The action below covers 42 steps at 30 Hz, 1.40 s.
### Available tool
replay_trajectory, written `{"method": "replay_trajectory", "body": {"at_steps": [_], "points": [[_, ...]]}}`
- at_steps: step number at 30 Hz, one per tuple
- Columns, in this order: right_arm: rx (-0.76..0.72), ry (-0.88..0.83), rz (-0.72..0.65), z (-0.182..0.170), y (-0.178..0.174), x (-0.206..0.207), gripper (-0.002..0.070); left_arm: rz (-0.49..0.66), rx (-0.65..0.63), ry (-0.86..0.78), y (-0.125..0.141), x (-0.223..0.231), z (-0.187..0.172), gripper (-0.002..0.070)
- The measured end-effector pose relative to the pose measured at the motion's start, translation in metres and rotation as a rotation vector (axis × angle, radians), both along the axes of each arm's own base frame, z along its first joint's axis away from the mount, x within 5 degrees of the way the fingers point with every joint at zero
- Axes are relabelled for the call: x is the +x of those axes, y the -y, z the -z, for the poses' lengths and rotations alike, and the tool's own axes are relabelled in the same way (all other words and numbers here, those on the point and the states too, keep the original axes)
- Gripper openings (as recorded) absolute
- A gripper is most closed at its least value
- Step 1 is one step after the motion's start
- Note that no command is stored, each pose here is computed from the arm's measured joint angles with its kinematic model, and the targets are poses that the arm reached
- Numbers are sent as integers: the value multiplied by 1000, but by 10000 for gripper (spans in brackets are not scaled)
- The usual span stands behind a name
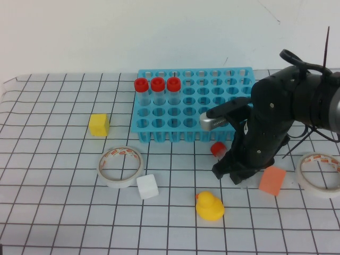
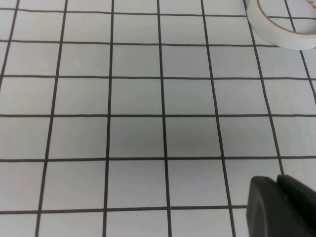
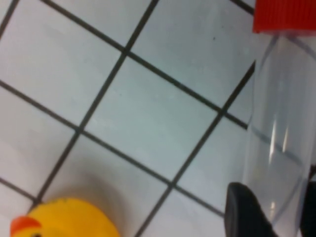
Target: Place the test tubes
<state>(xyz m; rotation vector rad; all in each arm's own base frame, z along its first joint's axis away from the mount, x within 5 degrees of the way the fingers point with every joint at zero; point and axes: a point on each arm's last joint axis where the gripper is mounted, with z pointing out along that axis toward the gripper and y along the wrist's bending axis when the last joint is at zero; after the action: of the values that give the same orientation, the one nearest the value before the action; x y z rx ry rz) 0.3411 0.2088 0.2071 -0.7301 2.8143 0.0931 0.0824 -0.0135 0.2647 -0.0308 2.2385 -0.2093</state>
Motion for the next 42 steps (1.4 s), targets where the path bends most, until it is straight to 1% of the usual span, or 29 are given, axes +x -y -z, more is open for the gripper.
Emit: {"method": "replay_trajectory", "body": {"at_steps": [3,7,9,12,15,18,20,22,23,24,27,29,32,34,35,37,39,40,42], "points": [[-18,-27,-5,-3,2,-4,220,0,0,-2,0,0,0,-1],[-26,-40,-36,-22,8,-14,220,0,0,-2,0,0,0,-1],[-7,-28,-54,-39,10,-20,219,0,3,-2,0,0,0,-1],[58,25,-69,-69,14,-32,219,-1,2,8,0,0,-1,-1],[151,125,-93,-106,19,-46,218,-9,-1,67,-1,4,-5,-1],[273,267,-144,-146,23,-62,218,-27,-9,197,-2,10,-15,-1],[362,360,-199,-169,24,-73,218,-45,-17,324,-3,15,-25,-1],[482,432,-263,-187,20,-82,218,-65,-27,470,-4,18,-38,-1],[587,500,-356,-201,12,-91,218,-83,-37,605,-6,20,-50,-1],[642,536,-412,-208,6,-96,218,-91,-36,680,-7,20,-57,-1],[769,643,-595,-221,-12,-110,217,-98,-5,871,-8,18,-74,-1],[857,693,-677,-226,-24,-117,217,-86,6,985,-7,16,-84,-1],[931,766,-794,-226,-43,-123,217,-20,-36,1104,-1,11,-94,-1],[951,816,-857,-223,-55,-124,217,69,-72,1151,6,8,-97,-1],[954,829,-878,-221,-59,-125,217,131,-84,1166,12,6,-98,-1],[958,851,-916,-215,-68,-124,217,261,-80,1177,22,2,-98,-1],[964,842,-930,-208,-74,-120,217,355,-77,1160,29,-1,-95,-1],[966,833,-937,-204,-77,-119,217,371,-87,1146,31,-1,-94,-1],[971,811,-953,-197,-82,-117,217,363,-151,1109,31,0,-93,-1]]}}
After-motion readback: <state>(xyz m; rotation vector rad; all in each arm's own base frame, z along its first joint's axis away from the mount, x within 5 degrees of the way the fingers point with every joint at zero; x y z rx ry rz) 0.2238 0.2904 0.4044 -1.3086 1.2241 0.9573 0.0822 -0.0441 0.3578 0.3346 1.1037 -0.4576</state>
